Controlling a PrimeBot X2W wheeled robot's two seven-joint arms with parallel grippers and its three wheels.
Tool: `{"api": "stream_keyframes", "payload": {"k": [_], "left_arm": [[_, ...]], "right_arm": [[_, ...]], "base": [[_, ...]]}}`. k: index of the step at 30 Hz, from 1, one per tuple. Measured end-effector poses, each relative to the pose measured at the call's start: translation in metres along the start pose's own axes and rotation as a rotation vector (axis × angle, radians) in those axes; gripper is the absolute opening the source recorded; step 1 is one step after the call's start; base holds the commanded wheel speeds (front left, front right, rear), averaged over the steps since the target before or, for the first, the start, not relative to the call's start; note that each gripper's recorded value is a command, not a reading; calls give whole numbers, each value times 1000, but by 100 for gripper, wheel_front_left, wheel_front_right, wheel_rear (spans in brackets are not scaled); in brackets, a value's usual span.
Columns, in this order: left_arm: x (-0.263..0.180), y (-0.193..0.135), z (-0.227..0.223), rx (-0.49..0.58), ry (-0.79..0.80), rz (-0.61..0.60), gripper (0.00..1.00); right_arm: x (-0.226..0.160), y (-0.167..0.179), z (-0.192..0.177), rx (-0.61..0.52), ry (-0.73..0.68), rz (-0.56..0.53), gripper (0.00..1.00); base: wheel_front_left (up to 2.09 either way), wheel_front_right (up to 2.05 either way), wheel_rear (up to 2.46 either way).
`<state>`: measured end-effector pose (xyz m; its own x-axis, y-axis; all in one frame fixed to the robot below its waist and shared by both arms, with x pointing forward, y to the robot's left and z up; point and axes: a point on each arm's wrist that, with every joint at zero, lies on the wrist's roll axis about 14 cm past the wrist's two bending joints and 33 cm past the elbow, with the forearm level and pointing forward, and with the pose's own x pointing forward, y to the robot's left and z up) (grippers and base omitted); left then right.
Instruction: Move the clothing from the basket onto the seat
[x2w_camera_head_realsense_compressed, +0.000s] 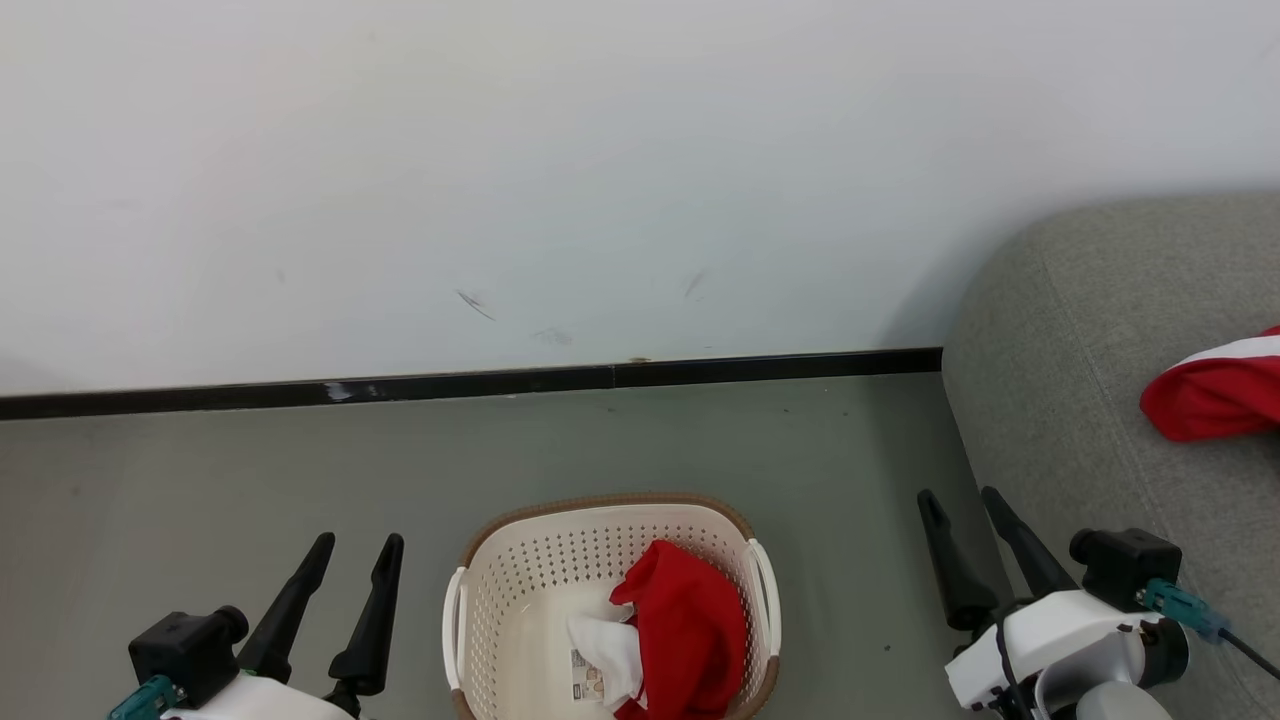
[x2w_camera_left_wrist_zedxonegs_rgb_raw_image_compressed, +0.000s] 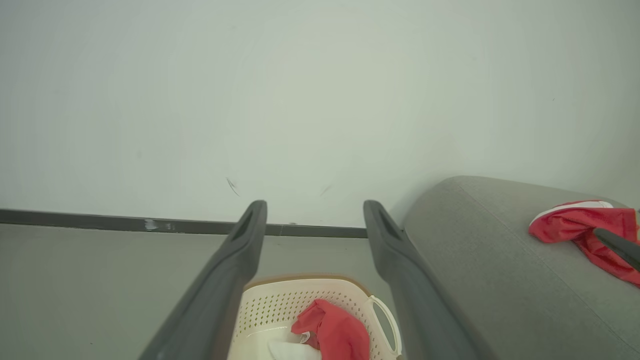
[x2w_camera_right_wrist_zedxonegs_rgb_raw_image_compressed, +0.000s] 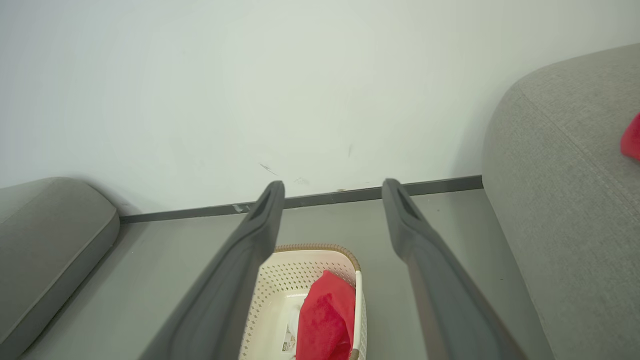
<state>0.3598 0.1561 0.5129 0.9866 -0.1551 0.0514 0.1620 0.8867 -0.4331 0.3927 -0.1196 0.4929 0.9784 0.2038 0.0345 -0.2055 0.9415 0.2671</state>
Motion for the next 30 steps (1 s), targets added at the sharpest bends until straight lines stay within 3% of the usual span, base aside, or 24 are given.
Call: {"api": "stream_keyframes", "payload": {"k": [18, 30], "left_arm": [[6, 5, -7, -6, 21, 11, 100], [11, -3, -32, -14, 96, -33, 100]], "right_arm": [[-7, -9, 6, -30, -23, -27, 100], [-19, -29, -10, -19, 21, -90, 100]], "base": [[0, 0, 0], [0, 0, 0]]}}
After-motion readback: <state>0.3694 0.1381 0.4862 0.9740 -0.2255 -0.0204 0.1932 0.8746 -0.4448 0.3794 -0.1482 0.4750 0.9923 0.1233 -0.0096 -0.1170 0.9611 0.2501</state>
